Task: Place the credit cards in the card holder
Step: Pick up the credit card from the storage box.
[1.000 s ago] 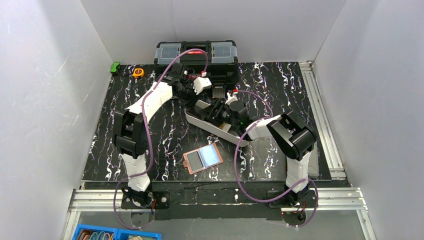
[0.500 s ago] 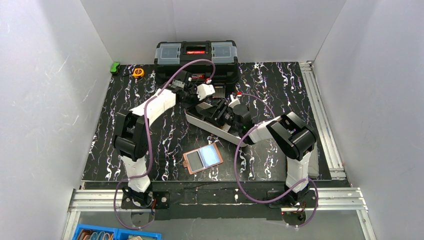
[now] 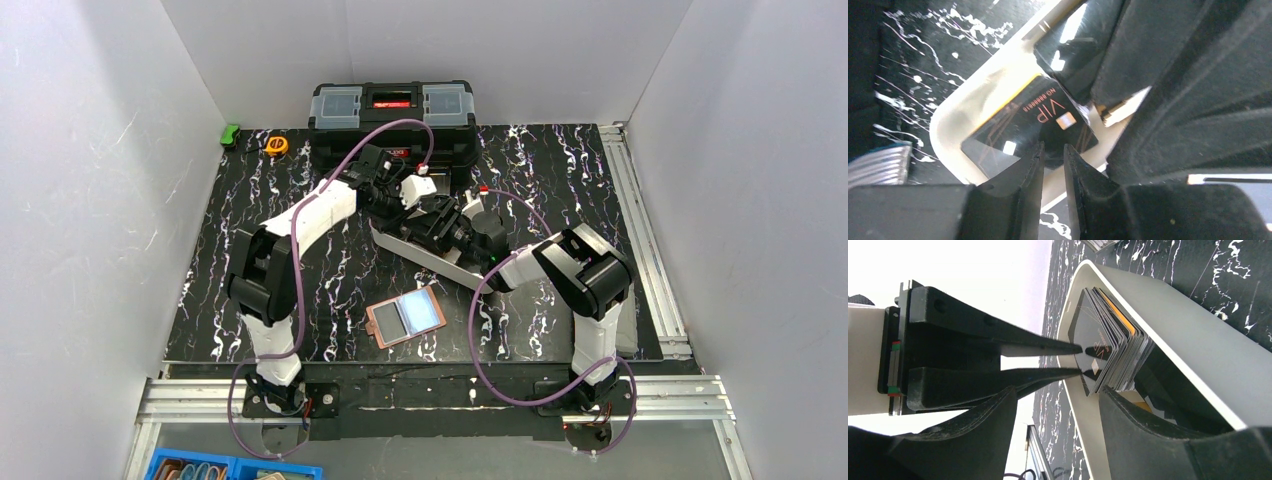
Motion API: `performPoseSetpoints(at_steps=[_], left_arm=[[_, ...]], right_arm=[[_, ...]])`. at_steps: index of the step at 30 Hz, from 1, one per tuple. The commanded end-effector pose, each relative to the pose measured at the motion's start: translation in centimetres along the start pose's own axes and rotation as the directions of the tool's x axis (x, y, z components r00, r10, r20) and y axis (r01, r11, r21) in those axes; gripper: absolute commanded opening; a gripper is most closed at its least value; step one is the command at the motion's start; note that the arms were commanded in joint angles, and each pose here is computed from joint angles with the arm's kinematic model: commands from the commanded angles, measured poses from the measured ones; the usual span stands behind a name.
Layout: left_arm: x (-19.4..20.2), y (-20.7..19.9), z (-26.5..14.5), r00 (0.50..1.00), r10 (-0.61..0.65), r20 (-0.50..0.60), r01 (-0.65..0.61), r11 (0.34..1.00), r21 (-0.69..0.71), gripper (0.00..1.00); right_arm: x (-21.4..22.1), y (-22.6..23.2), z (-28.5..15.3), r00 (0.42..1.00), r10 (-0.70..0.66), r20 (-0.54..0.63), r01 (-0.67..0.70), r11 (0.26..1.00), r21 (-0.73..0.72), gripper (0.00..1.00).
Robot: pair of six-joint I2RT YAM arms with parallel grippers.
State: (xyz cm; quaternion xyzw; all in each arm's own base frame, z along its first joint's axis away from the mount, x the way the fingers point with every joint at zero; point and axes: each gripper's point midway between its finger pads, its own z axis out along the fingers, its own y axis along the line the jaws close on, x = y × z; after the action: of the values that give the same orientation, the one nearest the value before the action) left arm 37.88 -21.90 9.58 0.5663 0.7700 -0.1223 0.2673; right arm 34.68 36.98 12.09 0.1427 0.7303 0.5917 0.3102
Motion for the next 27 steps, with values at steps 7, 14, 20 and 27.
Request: performPoseSetpoints(at_steps=[7,14,20,27], left_arm=[[-0.8,2.9,-6.2,0.962,-0.275,0.006,0.274,0.961,0.030,0.19],[1.1,4.8,-9.0,0.935,-0.353,-0.021,0.354,0.935,0.005,0.19],[3.6,3.7,-8.3,0.928,-0.370,-0.053,0.370,0.929,-0.006,0.18],[4.2,3.6,-8.3,0.924,-0.379,-0.049,0.378,0.926,-0.022,0.18]], right_arm=[[-3.2,-3.6,-0.4,0.987,-0.146,0.071,0.133,0.977,0.166,0.69],[-3.9,-3.3,0.7,0.959,-0.280,0.042,0.264,0.938,0.223,0.69],[-3.4,-1.3,2.6,0.918,-0.397,-0.003,0.389,0.898,0.205,0.68],[-1.7,-0.7,3.7,0.906,-0.420,-0.052,0.422,0.890,0.174,0.68]])
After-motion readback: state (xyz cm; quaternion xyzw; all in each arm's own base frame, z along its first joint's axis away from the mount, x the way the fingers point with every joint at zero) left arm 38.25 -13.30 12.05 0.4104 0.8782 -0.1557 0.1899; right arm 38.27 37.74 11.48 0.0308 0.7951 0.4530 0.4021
